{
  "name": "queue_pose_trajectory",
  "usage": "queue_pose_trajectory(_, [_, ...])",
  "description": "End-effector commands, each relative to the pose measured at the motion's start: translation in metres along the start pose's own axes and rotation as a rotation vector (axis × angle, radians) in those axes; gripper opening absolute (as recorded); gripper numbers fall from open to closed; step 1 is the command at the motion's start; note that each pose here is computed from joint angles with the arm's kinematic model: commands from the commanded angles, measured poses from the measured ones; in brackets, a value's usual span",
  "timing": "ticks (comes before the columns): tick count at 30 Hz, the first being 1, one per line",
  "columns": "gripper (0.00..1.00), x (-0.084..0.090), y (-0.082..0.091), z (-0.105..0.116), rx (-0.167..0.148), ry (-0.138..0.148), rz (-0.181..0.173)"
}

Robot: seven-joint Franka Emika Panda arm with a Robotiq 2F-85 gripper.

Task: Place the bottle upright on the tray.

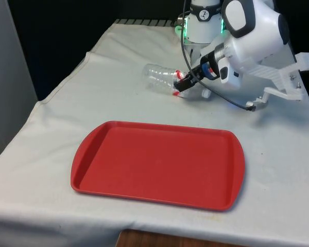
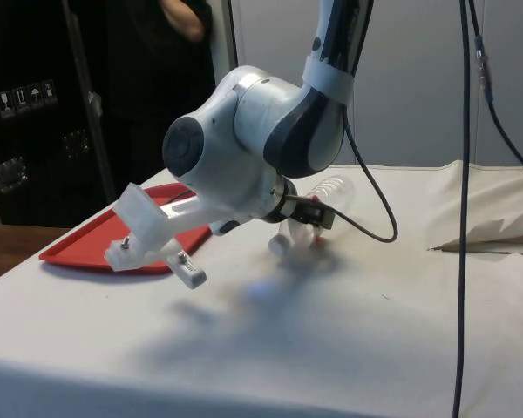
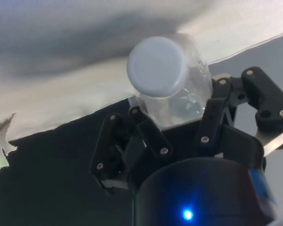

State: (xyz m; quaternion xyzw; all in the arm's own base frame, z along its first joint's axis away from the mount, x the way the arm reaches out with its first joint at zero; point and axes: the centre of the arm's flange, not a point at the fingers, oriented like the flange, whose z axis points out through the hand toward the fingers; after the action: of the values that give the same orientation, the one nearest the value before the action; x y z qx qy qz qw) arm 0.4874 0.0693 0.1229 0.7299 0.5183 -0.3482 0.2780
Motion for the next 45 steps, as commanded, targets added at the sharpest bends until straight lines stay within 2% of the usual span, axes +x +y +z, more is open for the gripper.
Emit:
queue_pose_trajectory(1, [0.15, 0.001, 0.001, -0.001, -0.006, 0.007, 0.006])
queue_pose_trajectory(9, [0.14, -0.015, 0.007, -0.013, -0.011, 0.01, 0.03])
queue_pose_trajectory(10, [0.14, -0.011, 0.007, -0.01, -0.011, 0.004, 0.025])
queue_pose_trajectory(12, [0.14, -0.02, 0.009, -0.017, -0.015, 0.012, 0.039])
queue_pose_trajectory(16, [0.14, -0.027, 0.011, -0.022, -0.021, 0.017, 0.052])
queue_pose_trajectory(19, [0.14, -0.027, 0.013, -0.023, -0.025, 0.012, 0.054])
queue_pose_trajectory(20, [0.14, -0.032, 0.014, -0.027, -0.025, 0.02, 0.061])
queue_pose_trajectory(28, [0.14, -0.048, 0.02, -0.041, -0.037, 0.031, 0.093])
queue_pose_trajectory(29, [0.14, -0.044, 0.02, -0.038, -0.039, 0.025, 0.089])
queue_pose_trajectory(31, [0.14, -0.052, 0.021, -0.044, -0.038, 0.034, 0.099])
queue_pose_trajectory(45, [0.14, -0.076, 0.026, -0.064, -0.057, 0.051, 0.145])
